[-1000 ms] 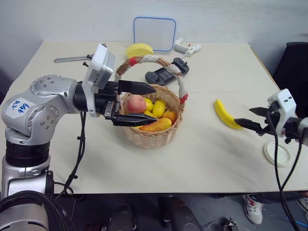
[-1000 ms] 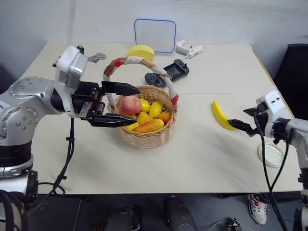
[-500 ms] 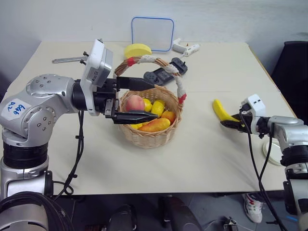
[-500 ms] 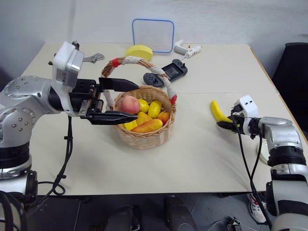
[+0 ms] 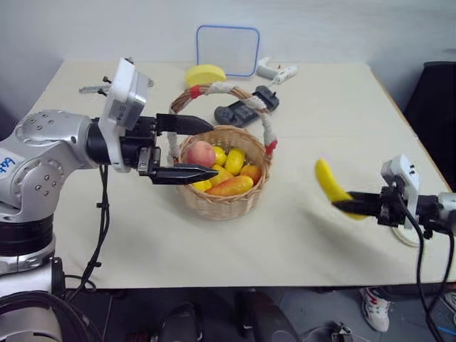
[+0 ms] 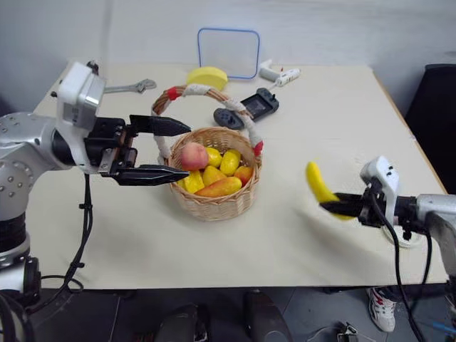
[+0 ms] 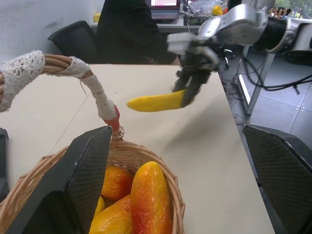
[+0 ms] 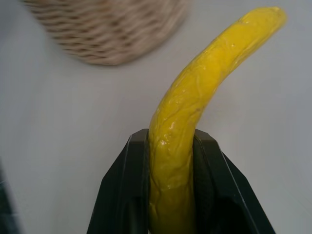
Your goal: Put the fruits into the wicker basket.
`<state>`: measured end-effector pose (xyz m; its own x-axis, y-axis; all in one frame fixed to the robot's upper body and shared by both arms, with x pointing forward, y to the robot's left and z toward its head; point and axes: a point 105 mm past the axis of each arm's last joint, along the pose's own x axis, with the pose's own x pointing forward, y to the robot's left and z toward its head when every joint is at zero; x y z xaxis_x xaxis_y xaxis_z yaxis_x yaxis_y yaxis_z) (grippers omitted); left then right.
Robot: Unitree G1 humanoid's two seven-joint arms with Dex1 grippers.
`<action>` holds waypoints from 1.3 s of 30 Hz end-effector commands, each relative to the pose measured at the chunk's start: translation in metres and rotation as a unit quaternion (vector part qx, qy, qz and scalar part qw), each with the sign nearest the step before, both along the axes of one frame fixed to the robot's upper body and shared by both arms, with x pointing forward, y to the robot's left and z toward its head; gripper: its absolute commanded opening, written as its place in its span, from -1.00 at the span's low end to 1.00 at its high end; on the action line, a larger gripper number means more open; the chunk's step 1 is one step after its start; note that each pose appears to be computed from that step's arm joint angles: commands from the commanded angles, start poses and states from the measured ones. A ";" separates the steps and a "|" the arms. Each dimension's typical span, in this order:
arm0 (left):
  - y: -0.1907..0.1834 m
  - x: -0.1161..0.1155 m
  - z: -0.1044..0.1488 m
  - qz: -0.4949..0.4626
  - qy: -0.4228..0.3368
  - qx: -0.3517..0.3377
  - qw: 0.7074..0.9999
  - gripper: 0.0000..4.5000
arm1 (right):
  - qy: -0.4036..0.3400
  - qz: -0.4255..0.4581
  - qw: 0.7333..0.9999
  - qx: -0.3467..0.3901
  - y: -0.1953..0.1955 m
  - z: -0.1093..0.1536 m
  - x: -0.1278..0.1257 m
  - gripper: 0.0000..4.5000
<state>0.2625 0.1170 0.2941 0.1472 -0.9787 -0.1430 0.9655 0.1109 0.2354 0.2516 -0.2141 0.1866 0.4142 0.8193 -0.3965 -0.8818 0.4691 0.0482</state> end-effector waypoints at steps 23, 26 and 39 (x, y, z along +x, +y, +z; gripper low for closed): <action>0.025 -0.007 0.012 0.034 -0.043 0.016 0.998 1.00 | -0.136 0.074 0.985 0.082 0.211 0.069 0.071 -0.37; 0.026 -0.008 0.012 0.036 -0.044 0.014 0.998 1.00 | -0.143 0.080 0.983 0.083 0.213 0.071 0.070 0.06; 0.022 -0.002 0.013 0.023 -0.041 0.011 0.999 1.00 | -0.136 0.043 0.986 0.083 0.124 0.081 0.019 0.35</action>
<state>0.2616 0.1387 0.2984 0.2026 -0.9660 -0.1608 0.9507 0.1546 0.2690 0.2770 -0.0842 0.2548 0.3937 0.9029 -0.1728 -0.9192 0.3883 -0.0652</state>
